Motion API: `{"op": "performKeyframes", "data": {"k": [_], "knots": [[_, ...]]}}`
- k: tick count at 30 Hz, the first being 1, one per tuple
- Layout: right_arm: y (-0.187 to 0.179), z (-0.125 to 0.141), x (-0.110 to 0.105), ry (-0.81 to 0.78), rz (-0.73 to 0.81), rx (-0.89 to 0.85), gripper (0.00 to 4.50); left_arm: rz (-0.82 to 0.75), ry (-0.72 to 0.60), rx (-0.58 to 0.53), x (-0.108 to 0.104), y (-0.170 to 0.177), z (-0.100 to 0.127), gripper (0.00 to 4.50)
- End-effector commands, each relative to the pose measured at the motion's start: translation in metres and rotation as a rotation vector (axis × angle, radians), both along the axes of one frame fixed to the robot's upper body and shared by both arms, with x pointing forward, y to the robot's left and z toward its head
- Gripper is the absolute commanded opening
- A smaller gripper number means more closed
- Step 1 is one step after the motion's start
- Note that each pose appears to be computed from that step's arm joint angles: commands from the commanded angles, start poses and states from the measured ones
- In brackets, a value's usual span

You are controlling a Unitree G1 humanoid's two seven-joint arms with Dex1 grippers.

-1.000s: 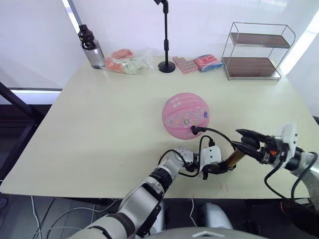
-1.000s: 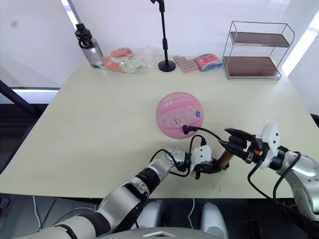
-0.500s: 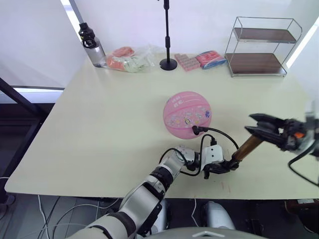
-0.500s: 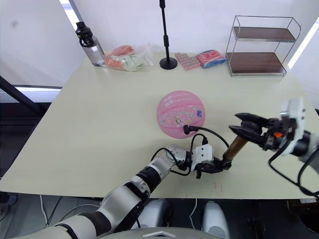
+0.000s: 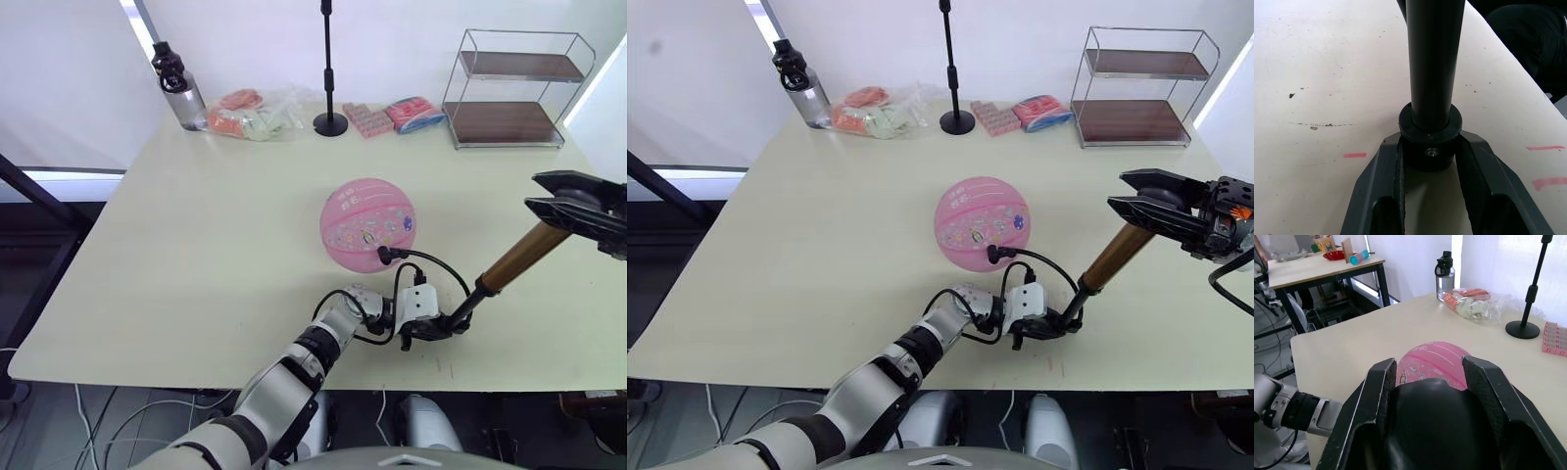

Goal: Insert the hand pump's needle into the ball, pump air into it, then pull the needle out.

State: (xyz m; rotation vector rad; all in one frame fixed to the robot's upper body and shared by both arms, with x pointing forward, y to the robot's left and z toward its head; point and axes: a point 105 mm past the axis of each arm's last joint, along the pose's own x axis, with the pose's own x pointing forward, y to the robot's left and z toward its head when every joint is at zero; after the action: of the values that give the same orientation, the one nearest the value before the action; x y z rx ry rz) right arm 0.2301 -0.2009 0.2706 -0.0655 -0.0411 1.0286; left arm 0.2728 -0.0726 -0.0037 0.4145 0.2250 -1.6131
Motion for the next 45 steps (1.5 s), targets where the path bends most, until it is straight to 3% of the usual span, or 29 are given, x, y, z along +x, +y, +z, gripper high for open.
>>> {"op": "performKeyframes", "data": {"k": [1,5,12,18,23,32,39,45], "knots": [[0.003,-0.02,-0.003,0.014,0.011,-0.029,1.63,0.028,0.109,0.17,-0.015,0.028,-0.046,1.07],[0.002,-0.076,0.004,0.099,-0.011,-0.11,1.63,0.027,0.109,0.168,-0.015,0.027,-0.046,1.07],[0.004,-0.147,0.007,0.163,-0.057,-0.105,1.63,0.034,0.105,0.165,-0.013,0.026,-0.044,1.07],[0.007,-0.177,0.009,0.143,-0.081,-0.137,1.63,0.036,0.106,0.165,-0.013,0.026,-0.045,1.07],[0.006,-0.145,0.01,0.069,-0.066,-0.13,1.63,0.041,0.105,0.166,-0.012,0.027,-0.044,1.07],[0.003,-0.056,0.002,-0.045,-0.011,-0.113,1.63,0.034,0.111,0.164,-0.014,0.026,-0.045,1.07],[0.0,-0.001,-0.006,-0.107,-0.009,-0.062,1.63,0.03,0.112,0.164,-0.015,0.026,-0.046,1.07],[0.001,0.032,-0.009,-0.166,-0.013,-0.005,1.63,0.026,0.111,0.167,-0.016,0.026,-0.046,1.07]]}}
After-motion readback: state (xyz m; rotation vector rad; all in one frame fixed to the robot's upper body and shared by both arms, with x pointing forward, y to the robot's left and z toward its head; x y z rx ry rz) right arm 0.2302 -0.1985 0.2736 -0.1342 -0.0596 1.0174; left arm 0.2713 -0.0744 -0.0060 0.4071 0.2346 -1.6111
